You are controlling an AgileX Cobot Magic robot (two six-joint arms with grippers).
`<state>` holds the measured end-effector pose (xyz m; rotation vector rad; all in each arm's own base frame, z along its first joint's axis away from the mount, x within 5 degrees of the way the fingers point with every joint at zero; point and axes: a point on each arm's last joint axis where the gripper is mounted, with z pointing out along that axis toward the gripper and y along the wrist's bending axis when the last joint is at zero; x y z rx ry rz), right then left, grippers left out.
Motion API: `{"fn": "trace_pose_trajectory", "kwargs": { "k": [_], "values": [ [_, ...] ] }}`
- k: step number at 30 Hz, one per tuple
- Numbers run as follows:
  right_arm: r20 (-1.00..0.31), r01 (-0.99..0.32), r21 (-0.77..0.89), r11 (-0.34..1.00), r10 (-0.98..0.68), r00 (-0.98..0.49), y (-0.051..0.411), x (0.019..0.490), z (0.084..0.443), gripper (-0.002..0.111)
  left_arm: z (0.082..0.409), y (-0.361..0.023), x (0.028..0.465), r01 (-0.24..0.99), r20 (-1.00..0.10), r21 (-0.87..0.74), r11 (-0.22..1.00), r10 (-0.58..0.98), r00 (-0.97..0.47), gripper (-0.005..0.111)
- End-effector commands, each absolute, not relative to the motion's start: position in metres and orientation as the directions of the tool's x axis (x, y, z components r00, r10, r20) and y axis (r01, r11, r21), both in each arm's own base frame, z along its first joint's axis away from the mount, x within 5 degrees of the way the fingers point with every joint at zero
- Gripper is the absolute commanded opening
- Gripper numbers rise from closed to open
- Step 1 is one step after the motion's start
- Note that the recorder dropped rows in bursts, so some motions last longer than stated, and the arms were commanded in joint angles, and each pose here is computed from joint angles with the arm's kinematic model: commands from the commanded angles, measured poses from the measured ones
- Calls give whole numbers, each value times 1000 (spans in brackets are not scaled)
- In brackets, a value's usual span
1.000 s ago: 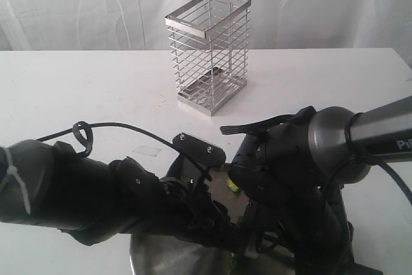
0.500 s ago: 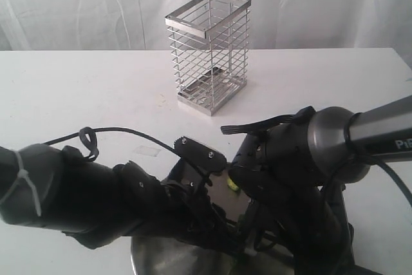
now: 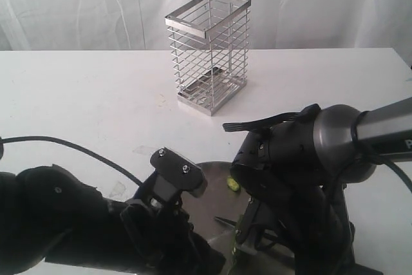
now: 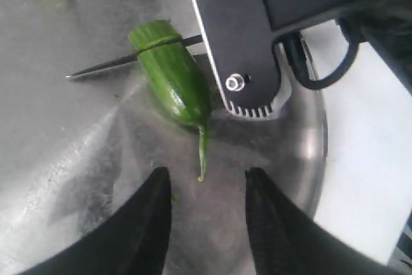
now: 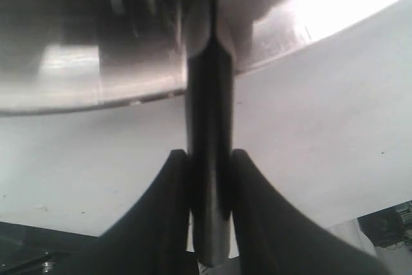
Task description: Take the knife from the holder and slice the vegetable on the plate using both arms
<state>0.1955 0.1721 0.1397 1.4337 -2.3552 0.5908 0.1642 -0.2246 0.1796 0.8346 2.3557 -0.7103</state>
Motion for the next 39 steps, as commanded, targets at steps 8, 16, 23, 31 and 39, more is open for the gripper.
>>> {"fn": "trace_pose_trajectory", "kwargs": {
  "k": [8,16,23,31,39],
  "values": [
    [478,-901,-187,392,-765,-432,170,195,143,0,138,-268,167,654,-562,-243,717,446,-697,59],
    [478,-901,-187,392,-765,-432,170,195,143,0,137,-281,178,612,-569,-260,747,393,-722,59],
    [477,-898,-188,397,-763,-437,170,195,143,0,131,-283,184,596,-578,-227,770,386,-719,35],
    [483,-899,-189,396,-760,-436,169,194,142,0,134,-277,193,512,-611,-185,839,309,-728,11],
    [537,-909,-176,377,-737,-410,157,184,133,0,145,-266,200,448,-647,-100,889,284,-708,10]
  ]
}}
